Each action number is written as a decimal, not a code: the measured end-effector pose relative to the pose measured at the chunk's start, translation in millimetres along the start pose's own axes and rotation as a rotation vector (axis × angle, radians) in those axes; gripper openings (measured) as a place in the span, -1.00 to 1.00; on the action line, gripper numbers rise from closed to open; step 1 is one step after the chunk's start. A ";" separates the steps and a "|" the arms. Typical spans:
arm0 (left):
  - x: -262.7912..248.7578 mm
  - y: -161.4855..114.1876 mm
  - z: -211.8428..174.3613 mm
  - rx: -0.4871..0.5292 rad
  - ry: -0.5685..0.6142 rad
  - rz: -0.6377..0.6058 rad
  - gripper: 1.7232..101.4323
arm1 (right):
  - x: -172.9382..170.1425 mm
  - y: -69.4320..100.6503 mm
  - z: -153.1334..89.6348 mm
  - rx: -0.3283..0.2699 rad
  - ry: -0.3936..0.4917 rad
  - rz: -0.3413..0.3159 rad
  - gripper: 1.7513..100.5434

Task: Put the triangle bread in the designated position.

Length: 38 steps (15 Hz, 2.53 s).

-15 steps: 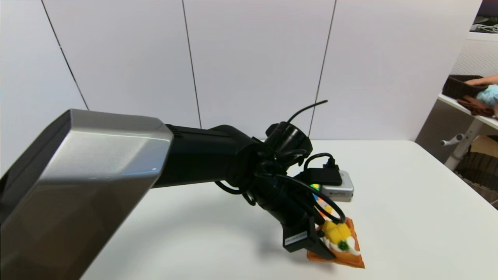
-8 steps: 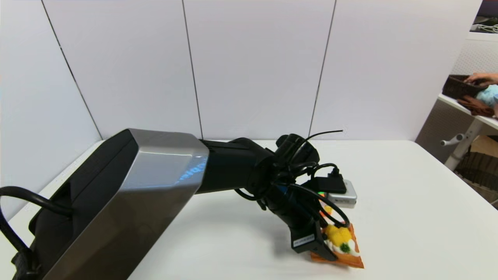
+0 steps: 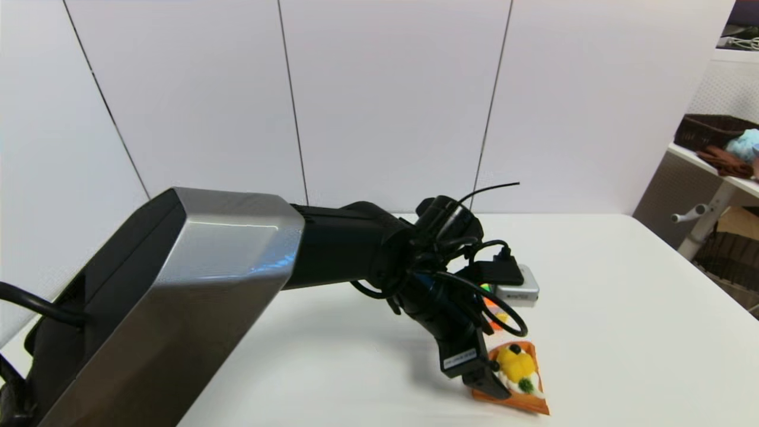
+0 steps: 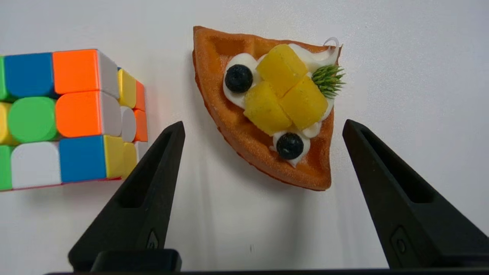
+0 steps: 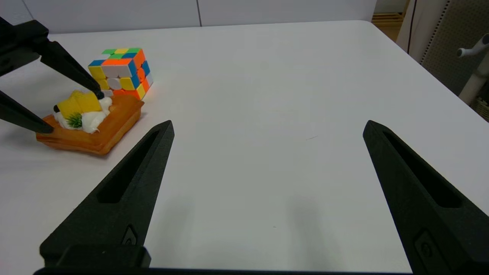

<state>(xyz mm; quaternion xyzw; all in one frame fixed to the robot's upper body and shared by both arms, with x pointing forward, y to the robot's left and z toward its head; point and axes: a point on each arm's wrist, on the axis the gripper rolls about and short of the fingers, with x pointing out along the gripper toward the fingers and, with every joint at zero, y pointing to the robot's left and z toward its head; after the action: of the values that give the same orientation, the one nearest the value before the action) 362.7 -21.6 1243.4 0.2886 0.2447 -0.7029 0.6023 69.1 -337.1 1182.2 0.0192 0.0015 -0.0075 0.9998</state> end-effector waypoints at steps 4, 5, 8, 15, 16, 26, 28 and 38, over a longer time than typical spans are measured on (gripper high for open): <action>-44.4 -11.6 4.1 -0.052 0.033 0.100 0.75 | 0.0 0.0 0.0 0.001 0.000 0.000 0.95; -62.3 -15.3 2.8 -0.064 0.038 0.137 0.77 | 0.0 0.0 0.0 0.000 0.000 0.000 0.95; -133.2 -31.4 -10.8 -0.112 0.036 0.285 0.82 | 0.0 0.0 0.0 0.000 0.000 0.000 0.95; -269.2 -144.2 -96.4 -0.353 -0.106 0.829 0.88 | 0.0 0.0 0.0 0.000 0.000 0.000 0.95; -274.3 -165.6 -106.2 -0.383 -0.131 0.927 0.89 | 0.0 0.0 0.0 0.000 0.000 0.000 0.95; -225.2 -324.8 -210.7 -0.460 -0.322 1.573 0.91 | 0.0 0.0 0.0 0.000 0.000 0.000 0.95; -200.9 -336.7 -233.3 -0.469 -0.353 1.615 0.91 | 0.0 0.0 0.0 0.000 0.000 0.000 0.95; -175.8 -345.3 -255.7 -0.610 -0.546 1.588 0.93 | 0.0 0.0 0.0 0.000 0.000 0.000 0.95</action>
<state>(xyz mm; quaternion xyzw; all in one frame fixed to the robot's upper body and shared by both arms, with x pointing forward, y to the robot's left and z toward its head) 68.9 332.6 1182.8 0.0228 -0.0030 -0.0269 0.9994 69.1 -337.1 1182.2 0.0191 0.0012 -0.0075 0.9998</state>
